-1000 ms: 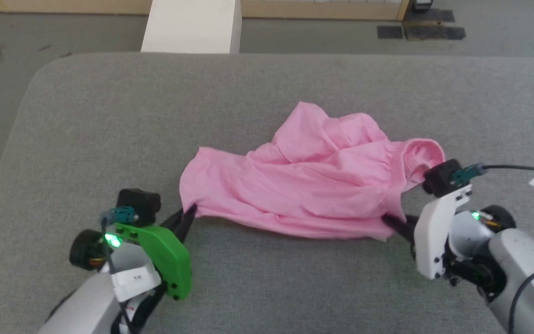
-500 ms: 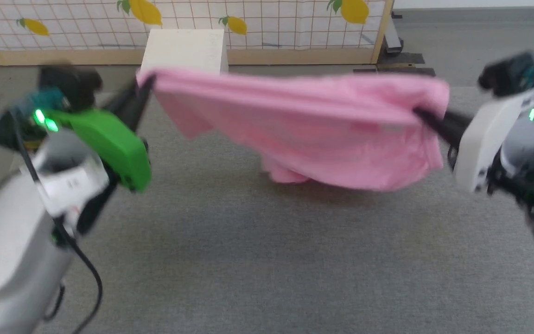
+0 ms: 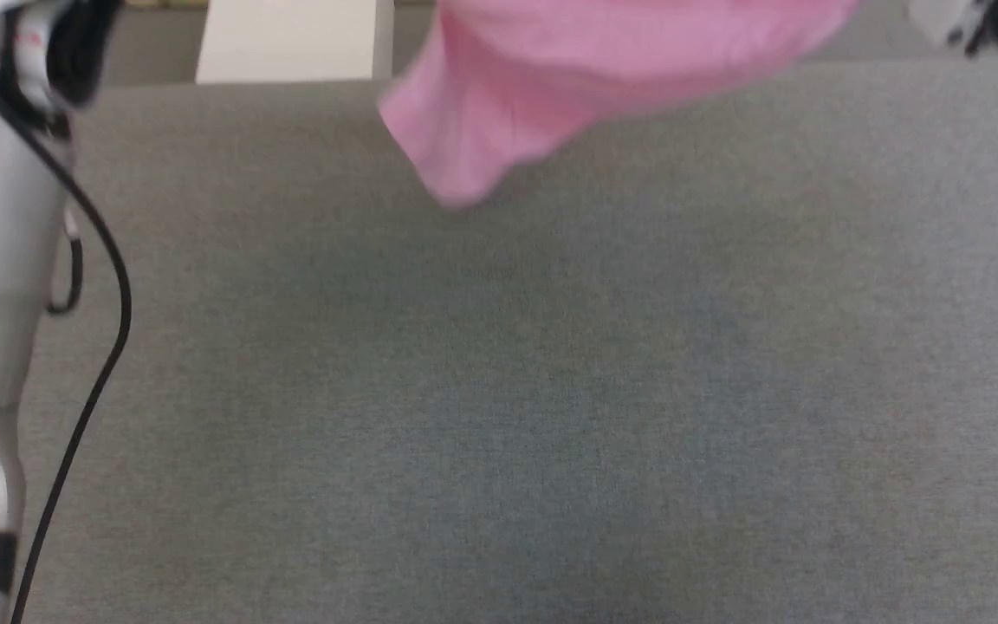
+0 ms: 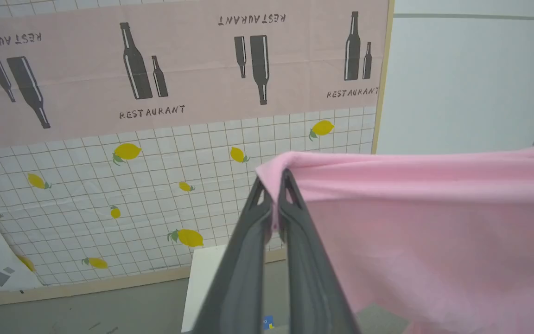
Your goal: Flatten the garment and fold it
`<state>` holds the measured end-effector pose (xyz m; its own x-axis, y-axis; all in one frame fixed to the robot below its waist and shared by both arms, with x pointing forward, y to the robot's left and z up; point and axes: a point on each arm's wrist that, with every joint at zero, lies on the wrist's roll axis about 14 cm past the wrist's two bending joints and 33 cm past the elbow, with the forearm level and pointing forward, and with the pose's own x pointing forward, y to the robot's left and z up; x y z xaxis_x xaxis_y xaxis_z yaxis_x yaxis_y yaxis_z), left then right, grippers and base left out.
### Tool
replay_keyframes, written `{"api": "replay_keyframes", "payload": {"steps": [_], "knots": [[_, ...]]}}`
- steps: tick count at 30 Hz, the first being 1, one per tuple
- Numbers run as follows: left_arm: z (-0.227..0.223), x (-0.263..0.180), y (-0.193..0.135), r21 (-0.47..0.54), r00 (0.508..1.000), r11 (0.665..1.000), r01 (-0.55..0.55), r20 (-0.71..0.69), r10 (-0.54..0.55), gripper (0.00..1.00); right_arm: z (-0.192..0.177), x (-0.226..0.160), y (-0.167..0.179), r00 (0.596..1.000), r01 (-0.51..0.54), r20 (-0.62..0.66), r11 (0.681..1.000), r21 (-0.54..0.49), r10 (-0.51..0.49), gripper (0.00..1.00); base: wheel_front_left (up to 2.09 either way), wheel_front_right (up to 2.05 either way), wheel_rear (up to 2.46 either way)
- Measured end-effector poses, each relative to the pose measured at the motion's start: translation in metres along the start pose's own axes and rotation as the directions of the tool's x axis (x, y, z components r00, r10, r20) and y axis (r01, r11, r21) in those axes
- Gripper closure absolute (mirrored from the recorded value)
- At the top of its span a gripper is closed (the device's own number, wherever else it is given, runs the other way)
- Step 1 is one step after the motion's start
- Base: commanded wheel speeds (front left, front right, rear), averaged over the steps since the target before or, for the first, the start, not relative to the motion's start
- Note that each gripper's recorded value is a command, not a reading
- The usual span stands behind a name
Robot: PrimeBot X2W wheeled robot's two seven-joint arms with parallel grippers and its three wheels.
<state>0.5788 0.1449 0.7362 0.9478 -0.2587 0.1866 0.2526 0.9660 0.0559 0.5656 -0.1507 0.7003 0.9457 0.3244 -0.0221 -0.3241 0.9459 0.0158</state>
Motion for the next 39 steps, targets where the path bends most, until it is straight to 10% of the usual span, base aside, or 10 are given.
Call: {"api": "replay_keyframes", "payload": {"steps": [9,21,39], "knots": [[-0.034,0.069,0.029,-0.042,0.992,0.995,-0.091,0.081,0.095,1.00,-0.003,0.072,-0.015,0.990,0.041,0.131,0.999,0.021,-0.043,1.00,0.00,0.00,0.00],[-0.199,0.075,0.036,-0.198,0.972,0.960,-0.198,-0.165,0.167,1.00,-0.137,0.114,-0.008,0.995,0.046,-0.095,0.996,0.074,-0.039,1.00,0.00,0.00,0.00],[-0.301,-0.115,-0.001,-0.294,0.895,0.919,-0.263,-0.430,0.118,1.00,-0.260,-0.023,0.047,0.959,-0.042,-0.273,0.989,0.140,0.079,1.00,0.00,0.00,0.00]]}}
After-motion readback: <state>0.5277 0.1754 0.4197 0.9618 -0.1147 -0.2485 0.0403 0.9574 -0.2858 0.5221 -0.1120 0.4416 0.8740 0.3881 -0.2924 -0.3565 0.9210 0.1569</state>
